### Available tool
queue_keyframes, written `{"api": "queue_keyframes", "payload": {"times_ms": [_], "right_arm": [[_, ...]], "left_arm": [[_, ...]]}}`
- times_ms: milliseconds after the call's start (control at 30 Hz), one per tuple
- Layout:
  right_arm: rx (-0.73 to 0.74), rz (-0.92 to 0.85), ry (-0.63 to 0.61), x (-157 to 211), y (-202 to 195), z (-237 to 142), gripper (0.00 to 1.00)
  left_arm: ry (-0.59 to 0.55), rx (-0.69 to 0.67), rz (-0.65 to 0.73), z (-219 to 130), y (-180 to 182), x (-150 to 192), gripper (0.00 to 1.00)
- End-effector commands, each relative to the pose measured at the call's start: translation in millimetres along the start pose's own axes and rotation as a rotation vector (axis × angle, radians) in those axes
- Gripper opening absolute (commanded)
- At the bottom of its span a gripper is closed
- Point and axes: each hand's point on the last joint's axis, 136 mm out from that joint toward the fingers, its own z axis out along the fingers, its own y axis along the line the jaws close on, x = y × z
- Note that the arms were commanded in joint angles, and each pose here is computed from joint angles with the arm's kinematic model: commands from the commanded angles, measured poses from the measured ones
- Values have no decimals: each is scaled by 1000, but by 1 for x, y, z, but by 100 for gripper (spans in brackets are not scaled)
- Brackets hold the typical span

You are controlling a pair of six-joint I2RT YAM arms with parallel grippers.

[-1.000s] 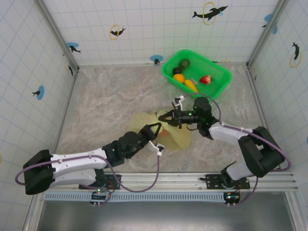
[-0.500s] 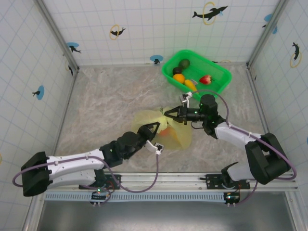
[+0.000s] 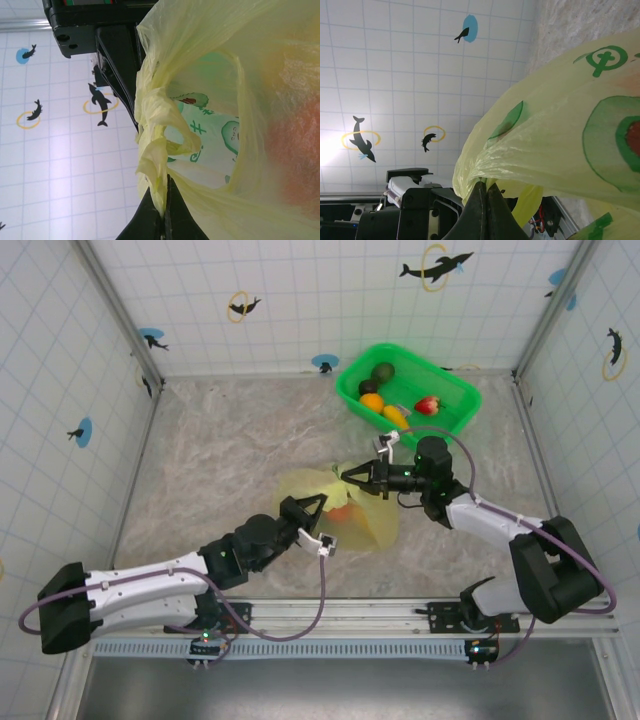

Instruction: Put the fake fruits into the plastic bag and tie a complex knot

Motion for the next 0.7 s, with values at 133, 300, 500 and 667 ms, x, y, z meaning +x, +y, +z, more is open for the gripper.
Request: {"api": "queue_keyframes", "payload": {"times_ms": [133,300,500,667], "right_arm": [[23,-83,-60,-12,7,-9,0],[86,-122,-104,-21,-4,-18,0],[97,-129,-138,-29,-9,-28,0],[118,-146,-176,-39,-10,-40,0]], "left_arm": [[-27,5,-188,-10,-1,-4,0],[-15,-4,-320,-20,1,3,0],[25,5,-446,-31,-9,14,0],[48,13,-526,-35,-16,20,0]]}}
